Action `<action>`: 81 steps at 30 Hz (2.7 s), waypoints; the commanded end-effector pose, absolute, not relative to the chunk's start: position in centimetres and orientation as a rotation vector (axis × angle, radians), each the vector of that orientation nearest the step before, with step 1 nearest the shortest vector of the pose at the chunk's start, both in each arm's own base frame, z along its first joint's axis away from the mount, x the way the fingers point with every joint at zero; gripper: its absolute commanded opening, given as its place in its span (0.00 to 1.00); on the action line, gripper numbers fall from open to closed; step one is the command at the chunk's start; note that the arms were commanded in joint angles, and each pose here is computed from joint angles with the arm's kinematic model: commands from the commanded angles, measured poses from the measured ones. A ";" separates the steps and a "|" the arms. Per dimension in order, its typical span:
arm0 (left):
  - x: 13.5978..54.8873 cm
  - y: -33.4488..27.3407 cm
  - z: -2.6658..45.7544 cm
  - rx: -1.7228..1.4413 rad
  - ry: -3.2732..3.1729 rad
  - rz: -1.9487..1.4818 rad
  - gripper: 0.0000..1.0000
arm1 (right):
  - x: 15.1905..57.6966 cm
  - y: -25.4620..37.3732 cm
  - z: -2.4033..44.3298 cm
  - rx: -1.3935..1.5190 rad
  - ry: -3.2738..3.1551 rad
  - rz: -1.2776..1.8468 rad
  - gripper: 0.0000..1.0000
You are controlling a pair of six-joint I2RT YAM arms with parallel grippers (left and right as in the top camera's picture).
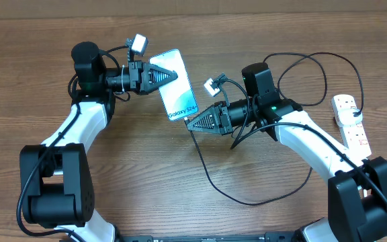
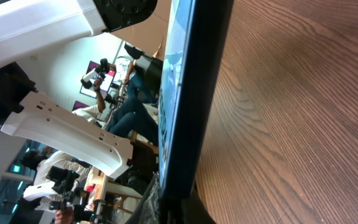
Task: Plug charger to phone and switch on socket
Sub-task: 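Align the plug under the phone's charging port with the right gripper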
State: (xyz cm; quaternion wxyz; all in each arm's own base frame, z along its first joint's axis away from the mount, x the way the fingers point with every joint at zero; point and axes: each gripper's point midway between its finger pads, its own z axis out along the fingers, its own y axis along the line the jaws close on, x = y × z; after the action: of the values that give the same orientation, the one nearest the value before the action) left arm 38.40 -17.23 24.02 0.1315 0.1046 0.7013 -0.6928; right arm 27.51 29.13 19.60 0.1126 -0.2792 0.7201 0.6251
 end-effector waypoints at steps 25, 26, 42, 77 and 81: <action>38.7 -17.4 24.1 0.317 2.026 -1.995 0.04 | 27.4 29.3 19.7 -0.832 2.101 1.844 0.04; 38.8 -17.4 24.1 0.309 2.030 -1.998 0.04 | 27.4 29.3 19.7 -0.832 2.102 1.844 0.04; 37.7 -17.5 24.2 0.402 2.018 -2.027 0.04 | 28.4 29.4 19.6 -0.834 2.083 1.774 0.04; 36.8 -18.7 23.6 0.464 2.005 -2.028 0.04 | 31.5 29.7 20.5 -0.799 2.069 1.591 0.04; 36.8 -18.7 23.6 0.484 1.991 -2.016 0.04 | 30.9 29.5 19.9 -0.772 2.128 1.608 0.04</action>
State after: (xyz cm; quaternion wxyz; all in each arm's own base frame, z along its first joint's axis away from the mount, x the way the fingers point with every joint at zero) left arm 38.85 -17.39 23.71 0.1685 0.1235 0.7005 -0.6824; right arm 29.18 29.36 18.83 0.1499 -0.2741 0.7450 0.5894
